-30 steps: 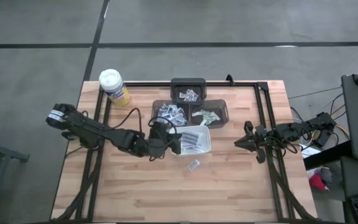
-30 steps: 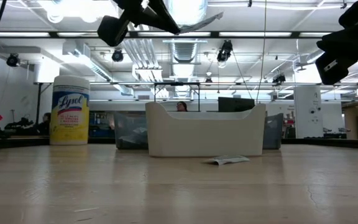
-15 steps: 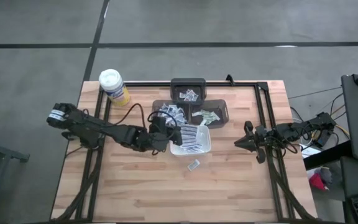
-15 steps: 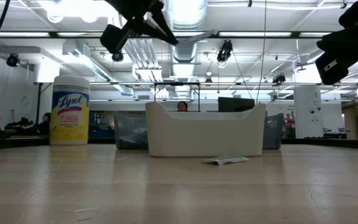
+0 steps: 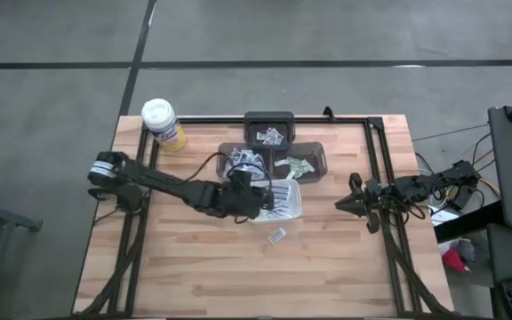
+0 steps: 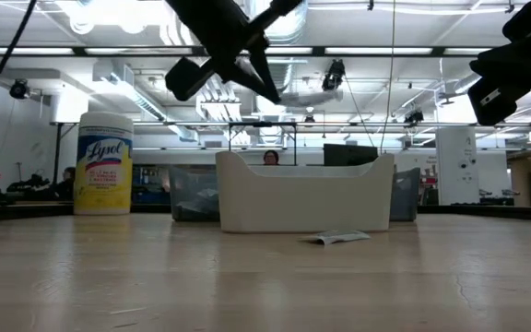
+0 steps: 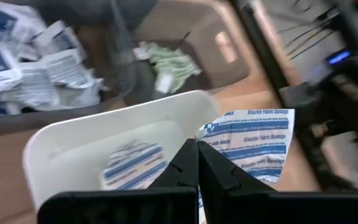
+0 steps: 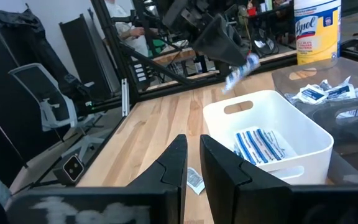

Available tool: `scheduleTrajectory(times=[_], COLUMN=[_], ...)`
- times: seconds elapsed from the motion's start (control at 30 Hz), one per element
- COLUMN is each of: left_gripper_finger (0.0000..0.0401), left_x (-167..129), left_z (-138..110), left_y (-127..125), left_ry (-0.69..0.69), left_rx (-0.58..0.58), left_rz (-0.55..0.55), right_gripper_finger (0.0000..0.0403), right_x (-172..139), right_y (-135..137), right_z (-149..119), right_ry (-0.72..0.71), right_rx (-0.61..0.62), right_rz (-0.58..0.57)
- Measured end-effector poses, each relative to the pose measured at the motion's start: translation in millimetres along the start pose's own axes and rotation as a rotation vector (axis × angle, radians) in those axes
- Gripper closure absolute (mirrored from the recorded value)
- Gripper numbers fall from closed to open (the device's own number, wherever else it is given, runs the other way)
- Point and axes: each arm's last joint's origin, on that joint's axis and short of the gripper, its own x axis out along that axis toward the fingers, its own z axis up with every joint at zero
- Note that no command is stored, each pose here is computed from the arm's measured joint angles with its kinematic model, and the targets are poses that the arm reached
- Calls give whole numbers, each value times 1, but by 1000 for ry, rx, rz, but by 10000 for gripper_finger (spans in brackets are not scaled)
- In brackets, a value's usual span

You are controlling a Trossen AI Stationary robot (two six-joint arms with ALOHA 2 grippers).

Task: Pick & Place First Aid Supplies
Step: Put the blue bandage into the white bin

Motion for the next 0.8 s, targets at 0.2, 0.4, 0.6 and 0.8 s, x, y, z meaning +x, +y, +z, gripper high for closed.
scheduleTrajectory(times=[0.2, 0.4, 0.6, 0.8], left_gripper_finger=[401, 401, 401, 401], left_x=[14, 31, 50, 56], left_z=[3, 0, -11, -17], left_y=[-11, -23, -21, -18], left_ry=[43, 97, 170, 195], left_rx=[57, 105, 87, 57], left_rz=[158, 252, 283, 310], right_gripper_finger=[360, 360, 360, 360], right_x=[0, 0, 0, 0], right_y=[0, 0, 0, 0], right_z=[0, 0, 0, 0], right_ry=[1, 1, 1, 1], right_rx=[0, 0, 0, 0], right_rz=[0, 0, 0, 0])
